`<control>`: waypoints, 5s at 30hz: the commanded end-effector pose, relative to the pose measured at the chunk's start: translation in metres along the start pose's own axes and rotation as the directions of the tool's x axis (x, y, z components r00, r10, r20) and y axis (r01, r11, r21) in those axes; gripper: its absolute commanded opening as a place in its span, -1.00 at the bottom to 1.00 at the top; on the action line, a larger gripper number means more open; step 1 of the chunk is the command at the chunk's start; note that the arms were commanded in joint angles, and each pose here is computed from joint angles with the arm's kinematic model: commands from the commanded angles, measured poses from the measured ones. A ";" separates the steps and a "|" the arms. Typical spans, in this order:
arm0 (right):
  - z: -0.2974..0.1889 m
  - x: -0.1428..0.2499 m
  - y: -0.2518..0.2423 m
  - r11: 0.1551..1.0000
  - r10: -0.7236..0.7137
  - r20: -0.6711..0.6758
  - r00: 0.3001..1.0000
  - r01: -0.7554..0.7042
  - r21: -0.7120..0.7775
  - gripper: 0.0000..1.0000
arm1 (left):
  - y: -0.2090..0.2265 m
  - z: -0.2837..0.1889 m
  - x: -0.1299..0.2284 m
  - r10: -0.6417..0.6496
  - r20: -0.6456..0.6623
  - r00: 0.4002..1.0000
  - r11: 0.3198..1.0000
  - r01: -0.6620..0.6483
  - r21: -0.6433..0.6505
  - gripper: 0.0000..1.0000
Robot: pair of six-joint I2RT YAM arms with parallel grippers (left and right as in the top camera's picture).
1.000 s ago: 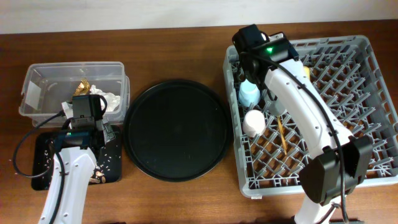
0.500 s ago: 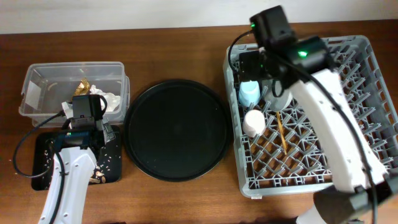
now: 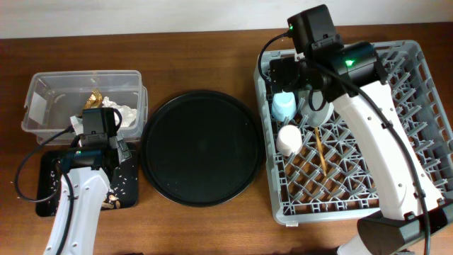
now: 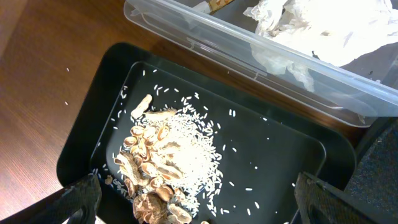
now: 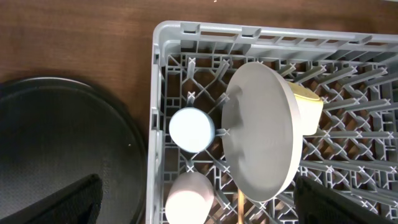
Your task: Sort waste into correct bins and load items into the dishwasher rack
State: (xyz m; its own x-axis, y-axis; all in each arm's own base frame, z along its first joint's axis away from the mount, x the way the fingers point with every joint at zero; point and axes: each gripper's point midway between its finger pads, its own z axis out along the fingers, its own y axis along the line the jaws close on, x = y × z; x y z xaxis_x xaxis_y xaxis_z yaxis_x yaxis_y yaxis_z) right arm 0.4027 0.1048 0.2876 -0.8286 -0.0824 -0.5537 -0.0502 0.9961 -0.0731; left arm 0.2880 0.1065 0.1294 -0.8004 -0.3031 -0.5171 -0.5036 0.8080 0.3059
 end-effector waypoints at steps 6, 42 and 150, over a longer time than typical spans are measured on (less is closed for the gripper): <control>-0.127 -0.006 -0.056 0.993 0.117 0.286 0.951 -0.117 -0.018 0.97 | -0.001 -0.002 -0.004 -0.005 0.008 1.000 1.000 0.005 0.009 0.99; -0.022 0.185 -0.090 0.957 0.285 0.843 0.456 -0.182 -0.225 0.97 | -0.001 -0.002 -0.004 -0.005 0.008 1.000 1.000 0.005 0.008 0.99; 0.025 0.211 -0.088 0.956 0.290 0.759 0.583 -0.217 -0.199 0.97 | -0.052 -0.087 0.051 -0.273 0.767 0.581 0.822 -0.273 0.500 0.98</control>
State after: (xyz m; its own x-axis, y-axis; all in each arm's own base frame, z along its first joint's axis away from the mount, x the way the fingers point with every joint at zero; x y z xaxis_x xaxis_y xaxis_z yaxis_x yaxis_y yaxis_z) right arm 0.2462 0.0002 0.1580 -0.0753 0.2122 -0.9743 0.0152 0.9772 0.2117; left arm 0.2458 0.0087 0.1579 -0.0779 -0.0645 -0.9949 -0.0557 0.9966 -0.0603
